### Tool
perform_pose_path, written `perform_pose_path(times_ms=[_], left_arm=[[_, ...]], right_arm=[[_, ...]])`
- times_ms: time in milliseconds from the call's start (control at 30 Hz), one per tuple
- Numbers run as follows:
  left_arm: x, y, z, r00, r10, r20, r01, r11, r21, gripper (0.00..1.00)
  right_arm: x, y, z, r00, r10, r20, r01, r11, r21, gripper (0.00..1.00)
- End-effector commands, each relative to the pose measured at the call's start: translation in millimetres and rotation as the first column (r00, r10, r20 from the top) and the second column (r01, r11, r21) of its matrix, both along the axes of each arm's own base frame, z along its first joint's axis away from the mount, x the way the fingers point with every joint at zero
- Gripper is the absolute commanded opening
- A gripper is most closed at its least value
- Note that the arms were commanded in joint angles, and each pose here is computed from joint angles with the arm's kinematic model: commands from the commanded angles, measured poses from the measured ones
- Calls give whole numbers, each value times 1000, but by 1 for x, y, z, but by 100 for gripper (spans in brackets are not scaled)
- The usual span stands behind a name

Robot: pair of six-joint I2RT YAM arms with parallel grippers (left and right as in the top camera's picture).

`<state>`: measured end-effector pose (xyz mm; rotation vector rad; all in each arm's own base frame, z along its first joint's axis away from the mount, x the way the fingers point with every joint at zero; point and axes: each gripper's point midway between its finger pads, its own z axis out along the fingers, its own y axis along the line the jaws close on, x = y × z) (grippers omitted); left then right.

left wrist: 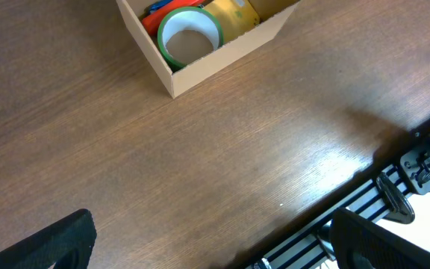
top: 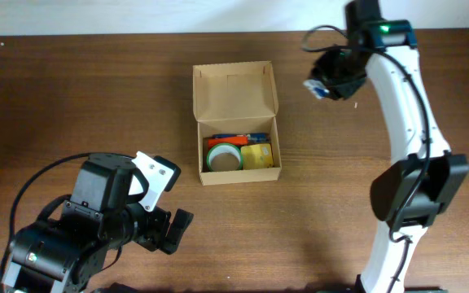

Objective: Pack container
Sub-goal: 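Carry the staples box with the right gripper into the box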

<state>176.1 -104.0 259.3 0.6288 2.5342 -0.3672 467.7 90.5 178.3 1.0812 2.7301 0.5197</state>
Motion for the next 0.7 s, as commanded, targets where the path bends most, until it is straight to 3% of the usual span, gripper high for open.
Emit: perform_pose_path(times_ms=[0,233,667], left_arm=[[-1,-2,3,1000,-21,12,21,1000,-7,100],[-1,-2,3,1000,-22,12,22,1000,-7,100],[-1,-2,3,1000,-21,12,21,1000,-7,99]], right_arm=[[-4,35,17,990,132,52,-132,991,-11,21],[-34,98,16,930,364,44,-363,931,-44,21],[-97,176,-5,823,566,-50,-564,805,-185,25]])
